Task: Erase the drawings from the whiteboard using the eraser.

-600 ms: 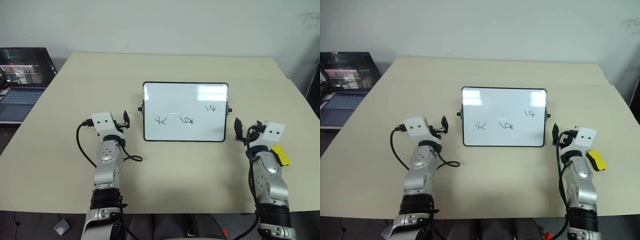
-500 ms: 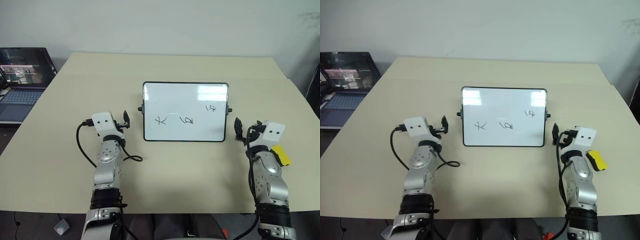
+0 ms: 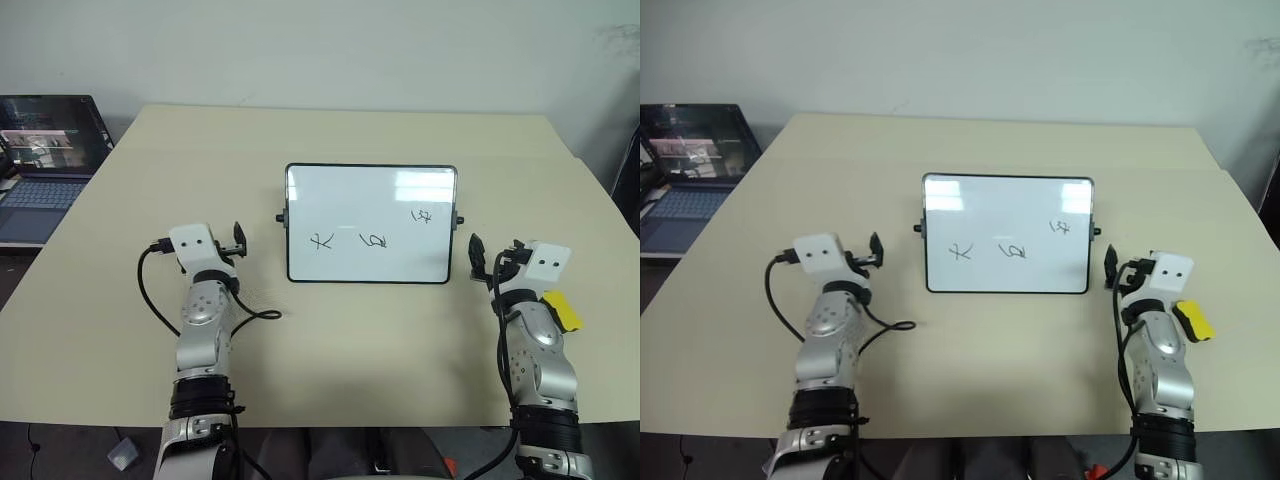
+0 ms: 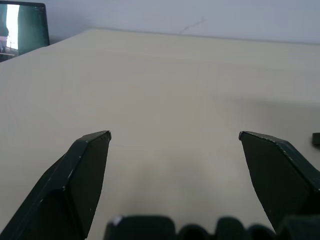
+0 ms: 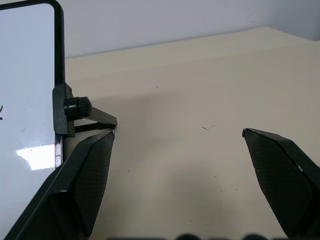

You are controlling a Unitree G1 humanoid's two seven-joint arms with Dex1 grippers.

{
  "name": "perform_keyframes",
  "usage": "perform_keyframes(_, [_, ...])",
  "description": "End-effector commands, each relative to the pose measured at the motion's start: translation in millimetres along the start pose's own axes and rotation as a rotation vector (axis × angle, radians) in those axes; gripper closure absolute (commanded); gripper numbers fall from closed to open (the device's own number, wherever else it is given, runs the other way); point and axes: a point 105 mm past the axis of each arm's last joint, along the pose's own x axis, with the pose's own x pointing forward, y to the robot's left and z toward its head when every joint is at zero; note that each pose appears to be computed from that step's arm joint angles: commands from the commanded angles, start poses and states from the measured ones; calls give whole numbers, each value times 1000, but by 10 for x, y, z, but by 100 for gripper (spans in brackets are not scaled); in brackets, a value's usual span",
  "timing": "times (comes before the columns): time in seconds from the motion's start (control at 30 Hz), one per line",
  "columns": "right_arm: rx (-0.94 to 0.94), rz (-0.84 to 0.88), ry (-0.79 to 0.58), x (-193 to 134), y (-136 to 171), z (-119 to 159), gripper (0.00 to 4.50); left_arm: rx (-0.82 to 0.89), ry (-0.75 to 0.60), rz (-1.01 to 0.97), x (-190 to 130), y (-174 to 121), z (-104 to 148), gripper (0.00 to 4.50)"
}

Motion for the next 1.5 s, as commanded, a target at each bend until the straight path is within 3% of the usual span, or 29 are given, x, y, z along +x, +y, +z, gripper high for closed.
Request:
perform_keyframes(0.03, [-5, 8, -68, 5, -9, 193, 0, -7, -55, -11, 28, -5, 175, 3])
perform_keyframes(0.4, [2, 17, -67, 11, 9, 198, 0, -36, -25, -98, 25, -206, 99, 3])
perform_keyframes(0.7, [4, 40, -71, 13, 53, 245, 0, 6, -58, -141, 118, -42, 249, 3])
perform_keyframes(0.97, [-34, 107, -90, 53, 125, 528, 0, 46, -120, -314, 257, 190, 789, 3])
perform_keyframes(1.1, [-45, 109, -88, 89, 93, 659, 0, 63, -128, -409, 270, 154, 975, 3])
perform_keyframes(1.27, [-104, 118, -121, 130, 37, 1041, 0, 115, -162, -568, 290, 73, 1389, 3])
perform_keyframes(1.5, [-219, 101, -45, 112, -149, 1256, 0, 135, -222, -694, 313, 29, 1760, 3])
